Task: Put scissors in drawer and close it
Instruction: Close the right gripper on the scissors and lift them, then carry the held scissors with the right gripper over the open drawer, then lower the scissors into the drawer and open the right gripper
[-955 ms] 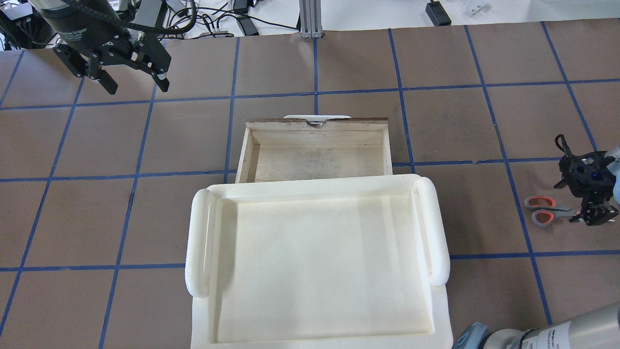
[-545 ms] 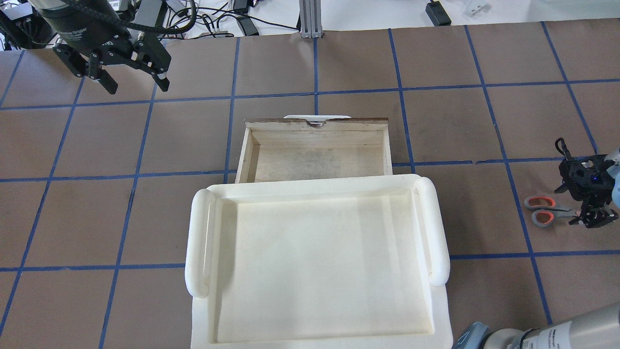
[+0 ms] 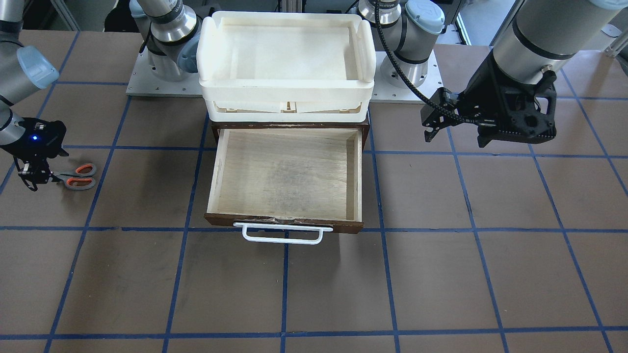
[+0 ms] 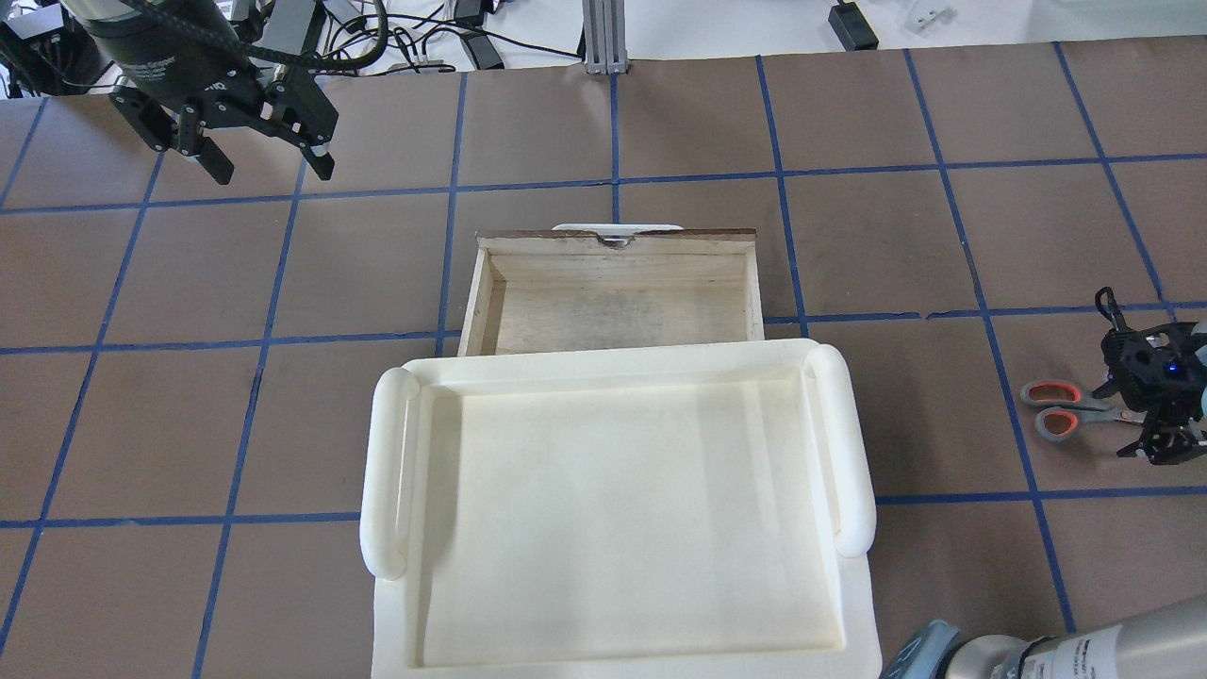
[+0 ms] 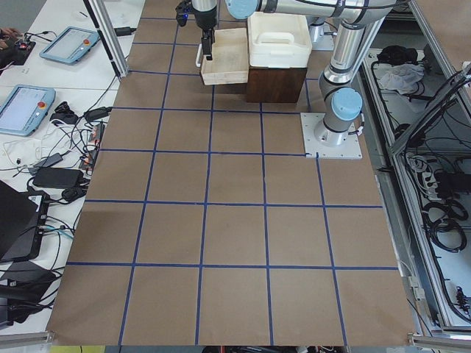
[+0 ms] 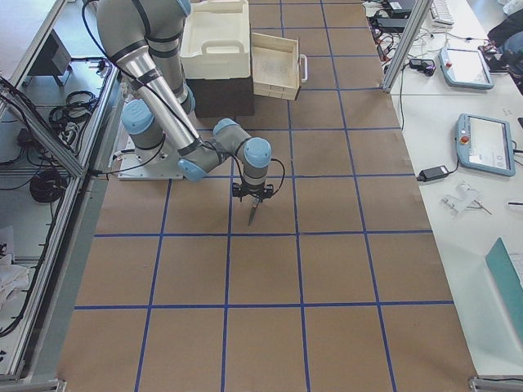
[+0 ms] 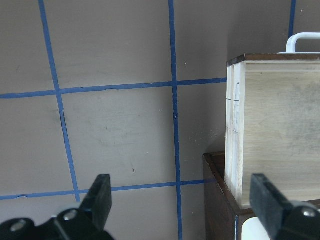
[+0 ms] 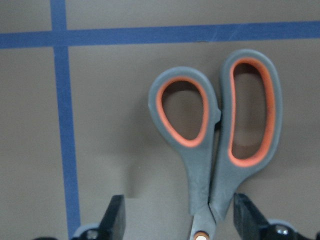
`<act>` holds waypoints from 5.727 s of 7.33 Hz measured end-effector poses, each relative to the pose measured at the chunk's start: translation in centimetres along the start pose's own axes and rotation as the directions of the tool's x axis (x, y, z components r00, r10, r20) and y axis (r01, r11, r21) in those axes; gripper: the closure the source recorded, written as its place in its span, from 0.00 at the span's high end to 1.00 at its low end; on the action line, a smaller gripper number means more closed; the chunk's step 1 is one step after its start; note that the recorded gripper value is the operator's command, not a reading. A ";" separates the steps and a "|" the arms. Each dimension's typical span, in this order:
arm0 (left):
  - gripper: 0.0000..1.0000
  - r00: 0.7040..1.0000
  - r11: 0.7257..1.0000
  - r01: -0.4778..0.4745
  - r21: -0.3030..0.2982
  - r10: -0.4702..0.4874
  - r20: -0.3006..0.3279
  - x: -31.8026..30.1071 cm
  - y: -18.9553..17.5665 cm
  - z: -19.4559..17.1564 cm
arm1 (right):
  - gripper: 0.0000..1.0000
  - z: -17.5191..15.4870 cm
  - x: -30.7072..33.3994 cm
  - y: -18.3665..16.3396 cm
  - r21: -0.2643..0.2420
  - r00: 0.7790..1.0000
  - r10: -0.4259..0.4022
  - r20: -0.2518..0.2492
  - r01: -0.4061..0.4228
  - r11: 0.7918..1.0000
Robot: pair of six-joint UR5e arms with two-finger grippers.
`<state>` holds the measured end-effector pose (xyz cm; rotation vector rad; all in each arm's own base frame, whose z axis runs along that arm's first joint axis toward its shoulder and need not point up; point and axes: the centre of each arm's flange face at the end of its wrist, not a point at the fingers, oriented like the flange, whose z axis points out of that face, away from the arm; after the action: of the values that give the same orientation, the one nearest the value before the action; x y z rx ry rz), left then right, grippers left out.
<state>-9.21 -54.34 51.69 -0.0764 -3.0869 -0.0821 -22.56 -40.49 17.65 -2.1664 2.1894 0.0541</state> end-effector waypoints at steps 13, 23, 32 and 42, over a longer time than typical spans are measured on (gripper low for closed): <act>1.00 1.000 1.000 0.004 -0.017 -0.004 -0.003 0.0 0.5 0.9 | 0.05 0.3 0.4 0.1 -0.025 0.999 -0.021 -0.044 0.020 1.000; 1.00 1.000 1.000 0.002 -0.016 -0.002 -0.004 0.1 0.6 0.8 | 0.01 -23.8 12.2 -13.7 -0.054 0.996 -0.034 -0.078 0.030 0.998; 1.00 1.000 1.000 0.001 -0.015 -0.001 0.000 0.1 0.7 0.8 | 0.04 -24.2 10.5 -49.3 0.017 0.990 0.130 -0.055 -0.129 0.991; 1.00 1.000 1.000 -0.002 -0.018 0.002 0.009 0.1 0.9 0.9 | 0.17 -14.7 7.6 -61.0 -0.030 0.998 0.040 0.039 -0.039 0.999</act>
<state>-9.29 -53.38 50.86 -0.0812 -3.0957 -0.1099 38.10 -49.72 32.92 -2.1187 2.2237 0.1306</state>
